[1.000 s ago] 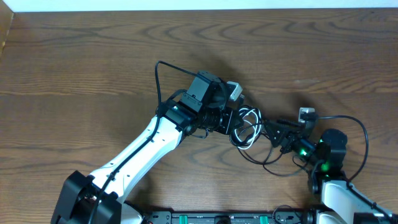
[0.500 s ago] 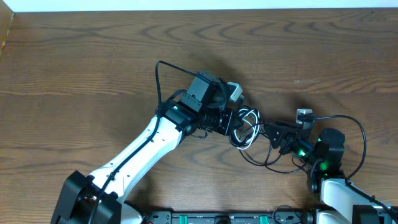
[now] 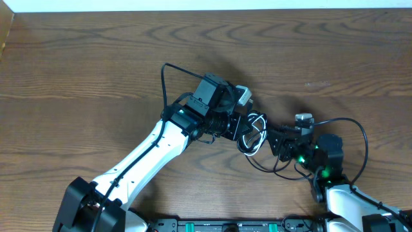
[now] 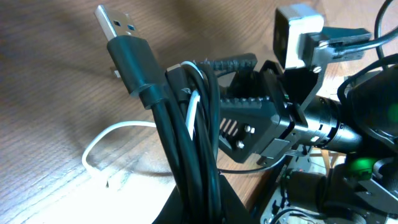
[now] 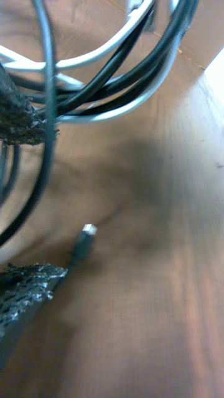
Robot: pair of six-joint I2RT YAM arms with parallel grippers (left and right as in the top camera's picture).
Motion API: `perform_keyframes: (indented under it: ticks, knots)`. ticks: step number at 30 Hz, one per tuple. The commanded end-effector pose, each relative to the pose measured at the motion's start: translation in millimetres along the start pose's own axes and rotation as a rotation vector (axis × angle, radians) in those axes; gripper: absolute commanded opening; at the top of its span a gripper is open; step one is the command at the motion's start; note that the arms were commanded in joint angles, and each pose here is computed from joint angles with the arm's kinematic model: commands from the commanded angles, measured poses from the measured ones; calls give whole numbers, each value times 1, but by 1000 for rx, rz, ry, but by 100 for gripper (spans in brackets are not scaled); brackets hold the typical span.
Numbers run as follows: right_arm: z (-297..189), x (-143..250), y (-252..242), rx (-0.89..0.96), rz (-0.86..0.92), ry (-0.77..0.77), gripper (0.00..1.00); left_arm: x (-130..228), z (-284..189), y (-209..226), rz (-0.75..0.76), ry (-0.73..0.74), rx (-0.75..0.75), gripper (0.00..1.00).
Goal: Untangle cables
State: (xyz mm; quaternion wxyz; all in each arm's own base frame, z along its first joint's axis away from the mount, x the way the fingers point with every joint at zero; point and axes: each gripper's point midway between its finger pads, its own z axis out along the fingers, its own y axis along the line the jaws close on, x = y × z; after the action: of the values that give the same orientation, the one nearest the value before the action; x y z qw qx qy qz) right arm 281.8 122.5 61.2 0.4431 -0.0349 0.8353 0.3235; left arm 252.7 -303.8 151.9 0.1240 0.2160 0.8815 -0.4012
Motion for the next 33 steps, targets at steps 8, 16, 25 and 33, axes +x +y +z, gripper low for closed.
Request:
perform_keyframes:
  ticks: [8,16,25,33]
  knots:
    - [3,-12,-9,101,-117,-59,1,1,0,-9,17,18,55,8]
    - [-3,-51,28,-69,-91,-209,1,1,-1,13,-20,4,-71,8]
    - [-53,-116,73,-280,-52,-439,1,-12,-28,97,-296,-189,-557,8]
    - [-125,-170,74,-248,-109,-710,1,-21,-57,142,-412,-362,-834,8]
